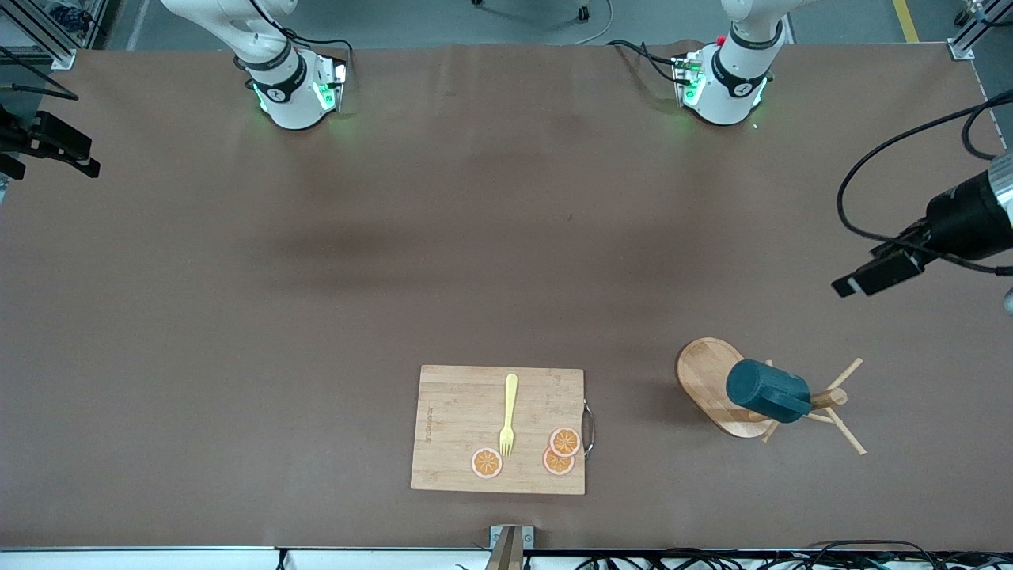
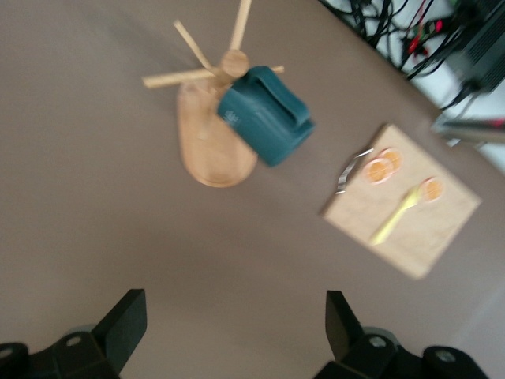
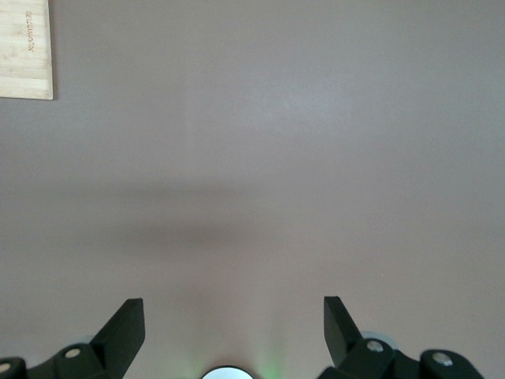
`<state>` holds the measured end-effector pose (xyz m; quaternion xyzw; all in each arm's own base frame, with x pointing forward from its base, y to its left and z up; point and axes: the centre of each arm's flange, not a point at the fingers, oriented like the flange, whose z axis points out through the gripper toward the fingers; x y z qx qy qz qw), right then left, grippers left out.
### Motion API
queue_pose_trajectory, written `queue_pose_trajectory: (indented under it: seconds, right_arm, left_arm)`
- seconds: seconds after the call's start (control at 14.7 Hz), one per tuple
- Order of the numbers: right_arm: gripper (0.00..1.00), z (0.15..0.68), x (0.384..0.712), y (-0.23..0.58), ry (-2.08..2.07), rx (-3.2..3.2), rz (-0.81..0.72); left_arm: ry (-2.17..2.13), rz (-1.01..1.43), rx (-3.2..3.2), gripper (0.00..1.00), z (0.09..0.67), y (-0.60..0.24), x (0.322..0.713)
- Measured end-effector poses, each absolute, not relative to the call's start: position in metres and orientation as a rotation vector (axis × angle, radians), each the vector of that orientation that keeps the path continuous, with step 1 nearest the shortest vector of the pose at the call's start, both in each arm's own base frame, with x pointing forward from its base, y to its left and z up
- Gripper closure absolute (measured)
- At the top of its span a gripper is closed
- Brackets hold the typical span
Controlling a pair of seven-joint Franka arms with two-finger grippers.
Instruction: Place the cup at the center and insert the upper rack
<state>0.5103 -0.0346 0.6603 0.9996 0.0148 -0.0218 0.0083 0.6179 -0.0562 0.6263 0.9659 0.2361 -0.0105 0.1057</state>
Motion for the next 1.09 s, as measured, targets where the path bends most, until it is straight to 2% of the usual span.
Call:
queue_pose_trajectory:
  seconds: [0.34, 0.88, 1.09]
  right_arm:
    - [0.00, 0.660, 0.510, -0.035, 0.046, 3.124, -0.074]
    - [0.00, 0.660, 0.510, -0.035, 0.046, 3.124, -0.076]
    - [0.00, 0.660, 0.510, -0.035, 0.043, 3.125, -0.076]
  left_arm:
    - [0.439, -0.029, 3.070, 0.00, 0.624, -0.065, 0.598]
    - [0.194, 0.024, 3.154, 0.00, 0.615, -0.093, 0.512]
    - [0.060, 0.039, 3.164, 0.00, 0.619, -0.098, 0.495]
